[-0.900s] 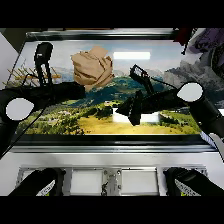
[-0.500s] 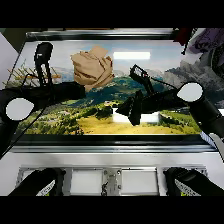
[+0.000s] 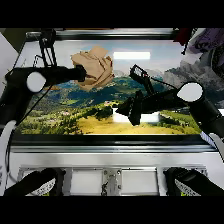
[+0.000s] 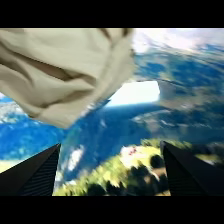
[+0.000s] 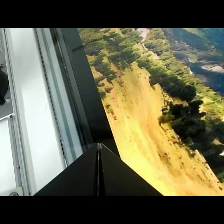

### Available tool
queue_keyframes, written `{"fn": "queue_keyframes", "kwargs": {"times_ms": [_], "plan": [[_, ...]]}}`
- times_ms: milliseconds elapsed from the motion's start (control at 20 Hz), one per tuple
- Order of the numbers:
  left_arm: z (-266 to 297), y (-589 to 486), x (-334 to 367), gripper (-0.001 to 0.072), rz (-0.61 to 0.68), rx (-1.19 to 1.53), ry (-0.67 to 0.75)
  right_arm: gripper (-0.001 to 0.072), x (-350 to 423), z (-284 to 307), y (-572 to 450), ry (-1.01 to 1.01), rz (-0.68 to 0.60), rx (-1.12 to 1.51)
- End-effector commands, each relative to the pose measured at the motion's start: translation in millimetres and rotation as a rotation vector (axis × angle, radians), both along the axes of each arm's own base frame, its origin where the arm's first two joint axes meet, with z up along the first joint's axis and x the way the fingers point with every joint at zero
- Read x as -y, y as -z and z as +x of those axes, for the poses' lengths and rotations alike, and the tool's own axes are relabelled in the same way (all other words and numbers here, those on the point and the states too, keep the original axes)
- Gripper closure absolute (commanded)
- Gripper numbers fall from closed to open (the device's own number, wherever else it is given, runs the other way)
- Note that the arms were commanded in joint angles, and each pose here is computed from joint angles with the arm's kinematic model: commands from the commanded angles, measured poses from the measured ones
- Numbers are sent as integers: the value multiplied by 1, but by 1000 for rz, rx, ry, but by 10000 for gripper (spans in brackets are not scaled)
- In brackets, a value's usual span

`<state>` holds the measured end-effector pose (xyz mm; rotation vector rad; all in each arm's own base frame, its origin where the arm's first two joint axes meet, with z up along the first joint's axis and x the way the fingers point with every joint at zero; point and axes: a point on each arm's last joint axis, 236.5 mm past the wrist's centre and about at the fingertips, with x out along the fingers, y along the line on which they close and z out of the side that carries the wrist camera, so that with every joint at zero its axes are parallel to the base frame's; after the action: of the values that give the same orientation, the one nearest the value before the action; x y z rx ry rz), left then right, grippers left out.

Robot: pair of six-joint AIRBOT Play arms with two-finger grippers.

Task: Fold the clothes and pants, and hang the long-sleeved shirts on hangers.

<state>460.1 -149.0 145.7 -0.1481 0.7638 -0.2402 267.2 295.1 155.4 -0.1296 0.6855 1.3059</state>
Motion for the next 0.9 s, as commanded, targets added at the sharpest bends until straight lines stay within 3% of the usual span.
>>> {"fn": "queue_keyframes", "kwargs": {"times_ms": [0,200,450,750,800,850], "plan": [[66,70,-23,-1,33,-111,-72,699,0,0,0,-1,0,-1],[113,162,2,-2,-65,-257,-84,699,0,0,0,-1,0,-1],[154,212,12,-2,-66,-271,-86,699,0,0,0,-1,0,-1],[160,238,35,0,-188,-325,-109,699,0,0,0,-1,0,-1],[155,246,36,124,-200,-345,-114,699,0,0,0,-1,-1,-1],[150,252,35,305,-198,-366,-119,699,0,0,0,-1,0,-1]]}}
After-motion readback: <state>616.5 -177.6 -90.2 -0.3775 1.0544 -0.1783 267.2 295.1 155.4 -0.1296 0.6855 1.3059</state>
